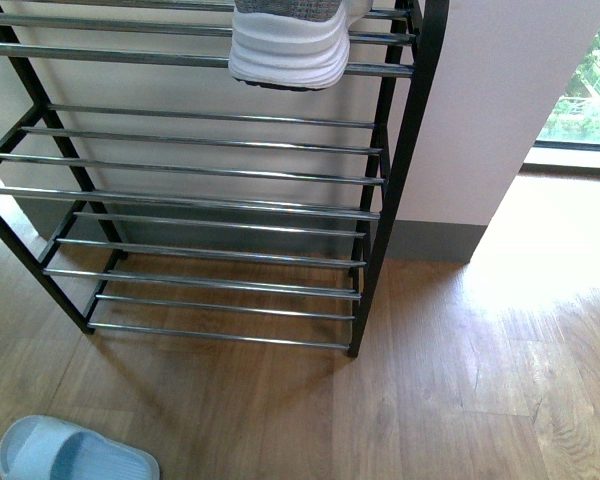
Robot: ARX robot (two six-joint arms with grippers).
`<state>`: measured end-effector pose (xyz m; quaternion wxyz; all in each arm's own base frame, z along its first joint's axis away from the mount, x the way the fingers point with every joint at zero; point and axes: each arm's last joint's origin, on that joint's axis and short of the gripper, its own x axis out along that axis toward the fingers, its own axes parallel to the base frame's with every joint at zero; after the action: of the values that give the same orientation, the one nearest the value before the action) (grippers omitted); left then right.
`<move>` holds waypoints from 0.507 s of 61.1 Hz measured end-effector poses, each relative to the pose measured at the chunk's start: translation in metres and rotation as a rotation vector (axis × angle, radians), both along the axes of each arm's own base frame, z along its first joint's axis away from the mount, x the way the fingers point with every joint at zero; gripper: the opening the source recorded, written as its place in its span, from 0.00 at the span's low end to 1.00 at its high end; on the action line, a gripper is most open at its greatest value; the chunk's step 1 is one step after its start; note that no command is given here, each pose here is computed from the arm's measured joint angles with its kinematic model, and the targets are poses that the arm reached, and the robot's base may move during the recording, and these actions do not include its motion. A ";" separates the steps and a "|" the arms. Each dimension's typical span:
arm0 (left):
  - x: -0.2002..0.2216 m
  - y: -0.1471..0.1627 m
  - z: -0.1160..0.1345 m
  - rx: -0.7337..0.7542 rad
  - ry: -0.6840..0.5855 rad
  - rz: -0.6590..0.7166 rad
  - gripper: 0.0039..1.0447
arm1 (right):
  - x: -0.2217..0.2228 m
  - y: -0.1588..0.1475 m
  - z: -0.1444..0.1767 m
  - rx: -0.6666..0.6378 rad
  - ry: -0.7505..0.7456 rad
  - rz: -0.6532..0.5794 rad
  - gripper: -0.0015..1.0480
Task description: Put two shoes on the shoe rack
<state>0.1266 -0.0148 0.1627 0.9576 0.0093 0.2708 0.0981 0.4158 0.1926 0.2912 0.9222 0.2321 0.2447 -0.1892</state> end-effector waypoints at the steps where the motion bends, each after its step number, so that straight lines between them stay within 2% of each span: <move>1: 0.000 0.000 0.000 0.000 0.000 0.000 0.02 | -0.002 -0.001 0.002 0.002 -0.005 0.009 0.49; 20: 0.000 0.000 0.000 0.000 0.000 0.000 0.02 | -0.028 -0.013 0.048 0.058 -0.122 0.114 0.92; 31: 0.000 0.000 0.000 0.000 0.000 0.000 0.02 | -0.049 -0.022 0.076 0.088 -0.212 0.229 0.91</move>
<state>0.1266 -0.0148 0.1626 0.9575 0.0091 0.2710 0.0980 0.3666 0.1708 0.3672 0.9473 0.2617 0.1788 -0.0461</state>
